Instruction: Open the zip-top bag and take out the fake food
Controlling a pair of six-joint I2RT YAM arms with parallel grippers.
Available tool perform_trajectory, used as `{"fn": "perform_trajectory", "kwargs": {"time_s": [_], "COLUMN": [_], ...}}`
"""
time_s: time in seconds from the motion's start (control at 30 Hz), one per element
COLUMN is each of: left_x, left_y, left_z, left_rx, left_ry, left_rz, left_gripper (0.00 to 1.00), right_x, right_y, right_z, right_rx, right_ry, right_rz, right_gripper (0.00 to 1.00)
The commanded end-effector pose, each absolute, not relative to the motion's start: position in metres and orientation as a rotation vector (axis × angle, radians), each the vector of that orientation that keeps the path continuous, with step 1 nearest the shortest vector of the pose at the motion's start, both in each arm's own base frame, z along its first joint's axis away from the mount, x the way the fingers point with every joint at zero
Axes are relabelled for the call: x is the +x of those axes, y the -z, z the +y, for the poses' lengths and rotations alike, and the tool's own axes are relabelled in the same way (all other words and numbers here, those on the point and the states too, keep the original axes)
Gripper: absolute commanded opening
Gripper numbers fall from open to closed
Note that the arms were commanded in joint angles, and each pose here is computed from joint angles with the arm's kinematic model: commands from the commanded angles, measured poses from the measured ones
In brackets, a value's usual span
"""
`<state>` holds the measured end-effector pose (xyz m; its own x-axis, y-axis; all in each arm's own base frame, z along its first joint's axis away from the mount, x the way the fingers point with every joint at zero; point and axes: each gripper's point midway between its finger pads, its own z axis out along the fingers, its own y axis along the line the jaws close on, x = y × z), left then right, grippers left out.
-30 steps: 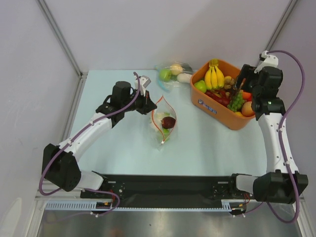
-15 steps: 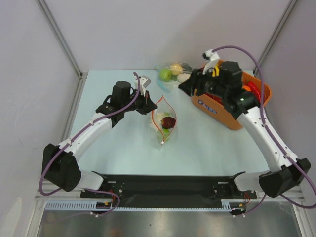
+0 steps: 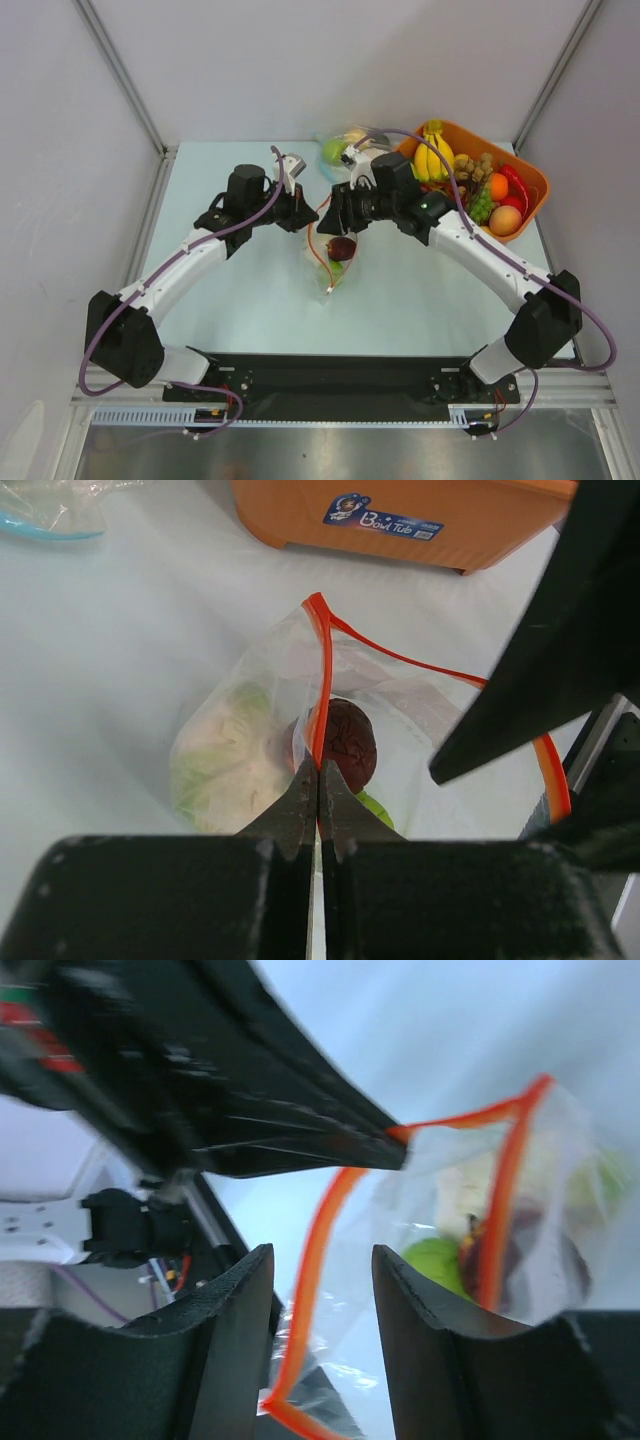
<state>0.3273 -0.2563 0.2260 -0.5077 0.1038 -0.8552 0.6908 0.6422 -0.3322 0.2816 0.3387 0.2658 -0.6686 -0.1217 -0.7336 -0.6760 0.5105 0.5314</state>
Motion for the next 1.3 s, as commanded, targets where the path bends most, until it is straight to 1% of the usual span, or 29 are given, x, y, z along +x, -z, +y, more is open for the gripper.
{"fn": "perform_trajectory", "kwargs": {"time_s": [0.0,0.27,0.47,0.57,0.67,0.7,0.73,0.8,0.9,1.0,1.13,1.27], "left_x": [0.328,0.330,0.332,0.332,0.332,0.332,0.333,0.332,0.332,0.332,0.332,0.331], "left_y": [-0.262,-0.254,-0.248,-0.244,-0.241,-0.240,-0.239,-0.240,-0.238,-0.239,-0.236,-0.236], "left_z": [-0.259,-0.260,-0.261,-0.262,-0.263,-0.263,-0.263,-0.264,-0.265,-0.265,-0.266,-0.268], "left_rx": [0.646,0.644,0.642,0.642,0.639,0.641,0.637,0.641,0.642,0.640,0.636,0.635], "left_ry": [0.867,0.869,0.873,0.877,0.886,0.888,0.889,0.895,0.899,0.902,0.909,0.928], "left_rz": [1.888,1.906,1.923,1.933,1.945,1.946,1.951,1.946,1.950,1.949,1.957,1.955], "left_gripper": [0.01,0.00,0.00,0.00,0.00,0.00,0.00,0.00,0.00,0.00,0.00,0.00], "right_x": [0.298,0.307,0.313,0.316,0.317,0.318,0.317,0.318,0.320,0.320,0.325,0.328], "right_y": [-0.249,-0.190,-0.161,-0.147,-0.132,-0.130,-0.126,-0.119,-0.112,-0.107,-0.098,-0.090], "right_z": [0.327,0.314,0.310,0.305,0.300,0.300,0.299,0.300,0.300,0.301,0.290,0.290], "right_rx": [-0.592,-0.606,-0.583,-0.562,-0.546,-0.545,-0.541,-0.530,-0.513,-0.508,-0.464,-0.438], "right_ry": [-0.957,-0.665,-0.589,-0.541,-0.494,-0.494,-0.489,-0.490,-0.480,-0.473,-0.382,-0.376], "right_rz": [2.170,2.304,2.320,2.342,2.364,2.368,2.374,2.384,2.392,2.402,2.406,2.399], "right_gripper": [0.49,0.47,0.49,0.52,0.56,0.58,0.63,0.69,0.73,0.74,0.74,0.73]}}
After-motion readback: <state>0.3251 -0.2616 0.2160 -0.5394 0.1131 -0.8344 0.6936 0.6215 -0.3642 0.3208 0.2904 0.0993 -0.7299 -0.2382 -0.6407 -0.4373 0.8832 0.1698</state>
